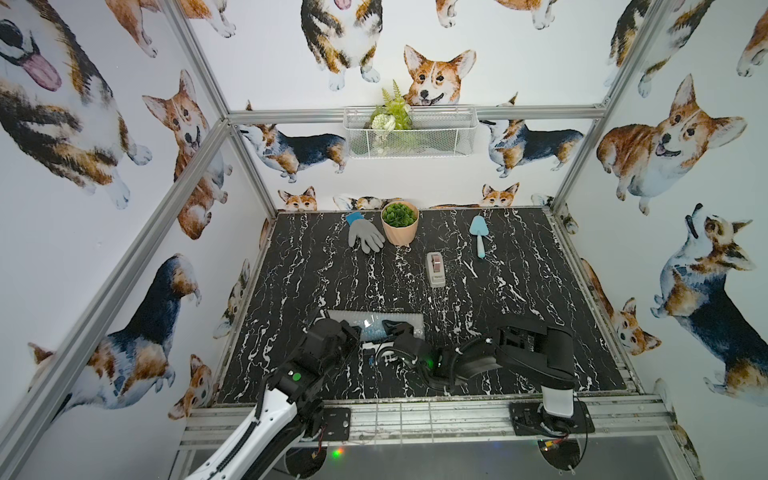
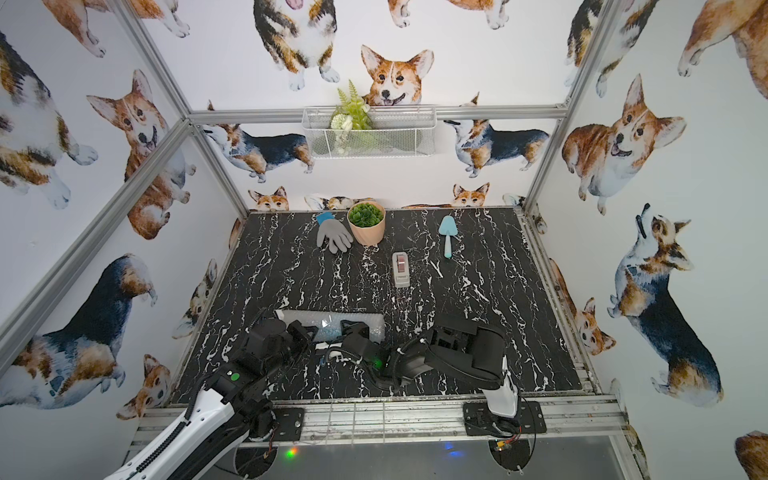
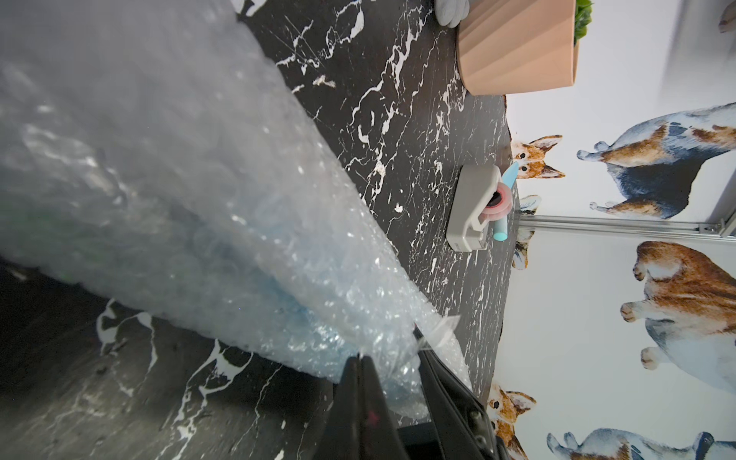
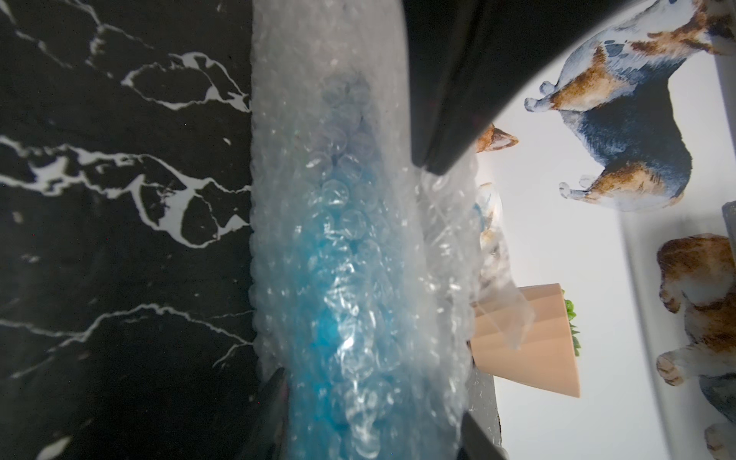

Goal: Wrap wine bottles in bubble wrap
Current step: Stick the tape on the bubble wrap.

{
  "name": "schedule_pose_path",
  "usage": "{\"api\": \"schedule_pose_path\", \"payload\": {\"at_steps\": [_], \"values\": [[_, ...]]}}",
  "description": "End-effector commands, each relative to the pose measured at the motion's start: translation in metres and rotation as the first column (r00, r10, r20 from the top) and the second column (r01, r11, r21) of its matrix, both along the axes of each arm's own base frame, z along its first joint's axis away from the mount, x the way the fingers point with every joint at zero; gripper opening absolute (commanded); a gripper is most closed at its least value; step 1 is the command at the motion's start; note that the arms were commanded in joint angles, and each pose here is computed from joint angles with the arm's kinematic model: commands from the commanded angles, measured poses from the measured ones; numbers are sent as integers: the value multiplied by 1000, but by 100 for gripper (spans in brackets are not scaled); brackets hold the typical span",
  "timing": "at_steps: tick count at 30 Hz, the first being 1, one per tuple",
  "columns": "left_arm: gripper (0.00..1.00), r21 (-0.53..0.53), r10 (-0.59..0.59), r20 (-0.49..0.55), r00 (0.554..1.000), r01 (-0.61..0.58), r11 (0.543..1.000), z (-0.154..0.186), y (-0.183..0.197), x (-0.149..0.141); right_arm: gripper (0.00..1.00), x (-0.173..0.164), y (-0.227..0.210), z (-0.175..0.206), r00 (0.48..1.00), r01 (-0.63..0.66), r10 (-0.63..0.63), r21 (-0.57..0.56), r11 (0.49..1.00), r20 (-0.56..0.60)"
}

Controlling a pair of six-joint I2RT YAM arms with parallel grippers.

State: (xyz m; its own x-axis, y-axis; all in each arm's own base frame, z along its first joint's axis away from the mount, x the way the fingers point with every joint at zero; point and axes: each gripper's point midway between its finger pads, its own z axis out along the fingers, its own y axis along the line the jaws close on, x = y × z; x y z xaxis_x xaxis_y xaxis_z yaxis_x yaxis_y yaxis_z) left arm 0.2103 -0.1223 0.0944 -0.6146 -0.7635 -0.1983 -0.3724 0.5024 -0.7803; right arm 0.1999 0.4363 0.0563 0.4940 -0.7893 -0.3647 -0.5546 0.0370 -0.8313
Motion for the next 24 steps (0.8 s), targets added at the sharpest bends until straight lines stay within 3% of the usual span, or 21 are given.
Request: {"api": "schedule_pose_path", "payload": {"at_steps": [1, 16, 24], "values": [[0, -20, -5, 23, 1000, 5, 1000, 10, -4, 3, 54, -3, 6, 5, 1000, -19, 19, 20, 1000, -2], [0, 37, -55, 21, 998, 54, 998, 18, -8, -1, 55, -4, 4, 4, 1000, -30, 30, -1, 1000, 8], [0, 43, -66, 16, 998, 65, 997, 14, -11, -1, 62, -2, 5, 7, 999, -28, 28, 7, 1000, 28]]}}
